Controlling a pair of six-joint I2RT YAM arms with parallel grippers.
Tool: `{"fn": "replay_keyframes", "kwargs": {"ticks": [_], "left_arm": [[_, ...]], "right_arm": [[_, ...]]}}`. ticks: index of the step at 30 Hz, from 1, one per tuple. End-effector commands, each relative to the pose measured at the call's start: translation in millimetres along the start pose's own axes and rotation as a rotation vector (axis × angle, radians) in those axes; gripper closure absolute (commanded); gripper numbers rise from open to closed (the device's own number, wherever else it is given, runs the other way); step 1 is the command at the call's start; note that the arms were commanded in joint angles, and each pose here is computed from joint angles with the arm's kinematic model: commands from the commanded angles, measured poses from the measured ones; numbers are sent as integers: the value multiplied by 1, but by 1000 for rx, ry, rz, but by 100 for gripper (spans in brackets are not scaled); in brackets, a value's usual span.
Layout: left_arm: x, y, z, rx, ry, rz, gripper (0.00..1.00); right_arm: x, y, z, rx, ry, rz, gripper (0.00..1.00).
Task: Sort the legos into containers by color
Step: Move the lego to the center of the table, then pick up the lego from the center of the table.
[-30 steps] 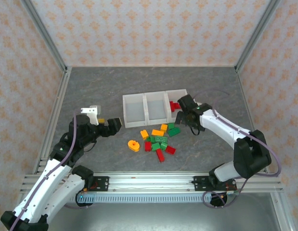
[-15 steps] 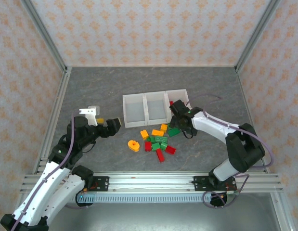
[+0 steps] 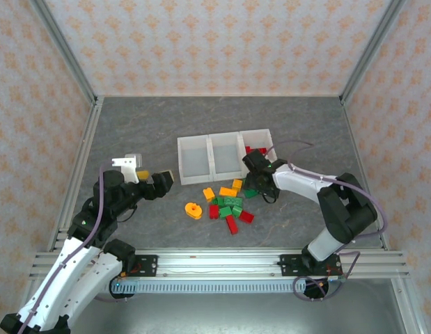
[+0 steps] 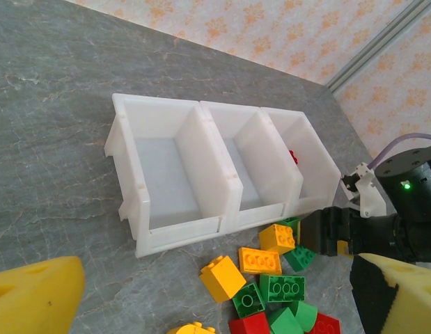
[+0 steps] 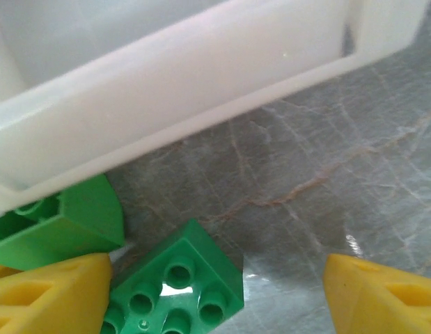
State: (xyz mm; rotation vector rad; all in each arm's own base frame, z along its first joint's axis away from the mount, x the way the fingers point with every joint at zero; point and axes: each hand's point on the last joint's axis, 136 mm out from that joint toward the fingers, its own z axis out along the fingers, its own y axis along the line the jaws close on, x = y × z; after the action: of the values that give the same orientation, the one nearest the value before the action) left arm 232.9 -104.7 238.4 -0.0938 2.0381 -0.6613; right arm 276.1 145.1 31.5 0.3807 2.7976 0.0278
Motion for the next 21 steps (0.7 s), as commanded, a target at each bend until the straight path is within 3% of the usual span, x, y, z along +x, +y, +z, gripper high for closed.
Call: {"fn": "replay_keyframes", "kwargs": {"ticks": [1, 9, 15, 21], "left_arm": [[-3, -1, 0, 6, -19, 24, 1], [-3, -2, 1, 8, -16, 23, 1], [-2, -2, 2, 10, -12, 23, 1], [-3, -2, 1, 6, -14, 22, 1]], "right_arm": [[14, -45, -3, 172, 6, -91, 23], [-2, -61, -26, 165, -35, -76, 26], [-5, -21, -40, -31, -12, -145, 13], [16, -15, -28, -51, 76, -253, 2]]}}
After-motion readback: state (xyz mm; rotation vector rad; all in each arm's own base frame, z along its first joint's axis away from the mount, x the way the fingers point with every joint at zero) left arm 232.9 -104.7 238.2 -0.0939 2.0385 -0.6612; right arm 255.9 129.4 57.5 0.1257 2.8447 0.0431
